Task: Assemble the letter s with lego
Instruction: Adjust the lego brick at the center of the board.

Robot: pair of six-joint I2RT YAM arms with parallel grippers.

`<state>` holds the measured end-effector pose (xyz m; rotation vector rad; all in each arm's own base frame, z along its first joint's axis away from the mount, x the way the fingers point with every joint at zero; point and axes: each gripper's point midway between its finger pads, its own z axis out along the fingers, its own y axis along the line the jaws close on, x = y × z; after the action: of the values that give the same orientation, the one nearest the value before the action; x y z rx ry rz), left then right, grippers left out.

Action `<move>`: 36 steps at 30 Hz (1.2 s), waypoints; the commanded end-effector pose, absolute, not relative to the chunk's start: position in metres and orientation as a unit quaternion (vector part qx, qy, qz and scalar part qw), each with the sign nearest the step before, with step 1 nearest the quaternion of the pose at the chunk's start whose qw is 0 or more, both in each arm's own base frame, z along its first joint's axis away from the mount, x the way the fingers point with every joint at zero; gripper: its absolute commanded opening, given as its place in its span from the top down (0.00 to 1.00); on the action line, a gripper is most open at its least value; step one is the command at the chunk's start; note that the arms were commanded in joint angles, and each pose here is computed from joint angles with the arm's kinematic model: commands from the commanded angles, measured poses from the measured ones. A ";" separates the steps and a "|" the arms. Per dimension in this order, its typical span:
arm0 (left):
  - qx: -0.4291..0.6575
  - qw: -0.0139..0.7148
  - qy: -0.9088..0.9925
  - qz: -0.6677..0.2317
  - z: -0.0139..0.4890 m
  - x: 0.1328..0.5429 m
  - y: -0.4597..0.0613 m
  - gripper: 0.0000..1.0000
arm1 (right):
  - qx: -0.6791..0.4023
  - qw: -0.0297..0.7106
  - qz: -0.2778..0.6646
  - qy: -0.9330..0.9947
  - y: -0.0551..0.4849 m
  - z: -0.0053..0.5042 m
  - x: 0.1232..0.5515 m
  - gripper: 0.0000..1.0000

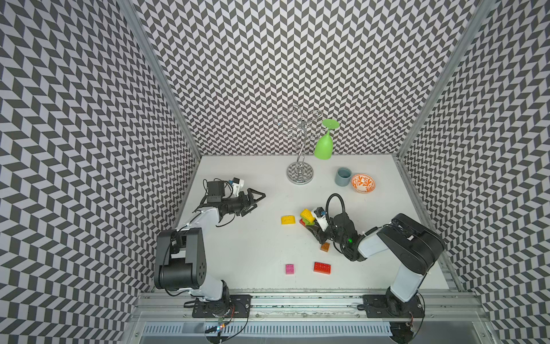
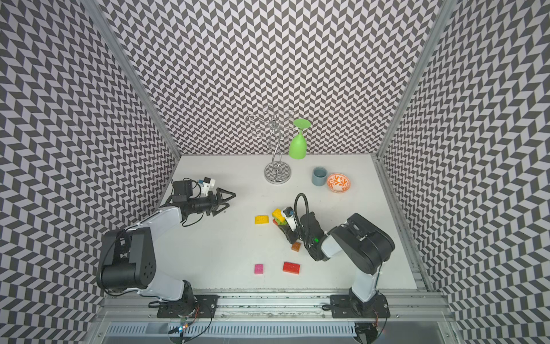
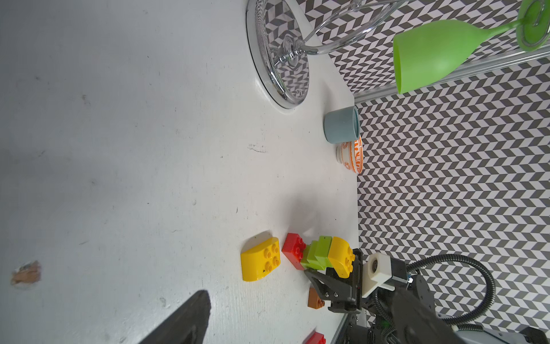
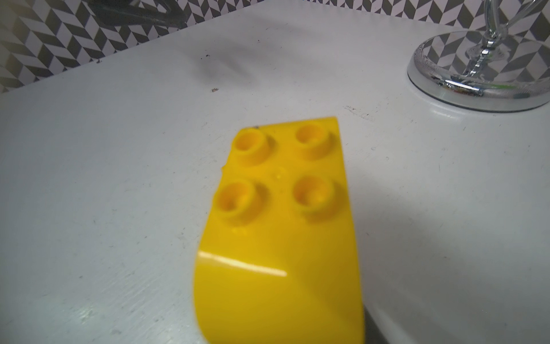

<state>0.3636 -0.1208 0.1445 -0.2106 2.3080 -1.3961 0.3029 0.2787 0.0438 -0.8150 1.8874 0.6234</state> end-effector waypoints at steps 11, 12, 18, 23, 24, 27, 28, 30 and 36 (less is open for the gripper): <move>-0.070 0.225 0.828 -0.508 0.145 0.364 -0.118 0.04 | -0.370 0.488 0.285 0.737 0.297 0.086 0.300 0.79; -0.070 0.226 0.828 -0.508 0.146 0.365 -0.117 0.04 | -0.377 0.479 0.295 0.736 0.300 0.092 0.298 0.78; -0.069 0.232 0.826 -0.508 0.149 0.364 -0.116 0.04 | -0.402 0.378 0.352 0.756 0.318 0.117 0.306 0.82; -0.072 0.244 0.823 -0.509 0.155 0.365 -0.110 0.04 | -0.416 0.310 0.405 0.753 0.336 0.143 0.308 0.82; -0.074 0.248 0.821 -0.508 0.156 0.365 -0.109 0.04 | -0.418 0.297 0.415 0.752 0.340 0.147 0.308 0.81; -0.078 0.266 0.817 -0.506 0.166 0.366 -0.102 0.05 | -0.417 0.266 0.449 0.744 0.353 0.158 0.310 0.81; -0.078 0.274 0.815 -0.504 0.172 0.367 -0.100 0.05 | -0.415 0.257 0.458 0.743 0.358 0.161 0.311 0.79; -0.079 0.296 0.809 -0.501 0.190 0.367 -0.095 0.05 | -0.406 0.244 0.471 0.744 0.367 0.164 0.317 0.77; -0.086 0.369 0.799 -0.467 0.248 0.361 -0.072 0.05 | -0.370 0.182 0.512 0.754 0.404 0.161 0.340 0.76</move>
<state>0.3595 -0.0825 0.2162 -0.2285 2.1091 -1.2720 0.3449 0.3852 0.1570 -1.0531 2.0853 1.3072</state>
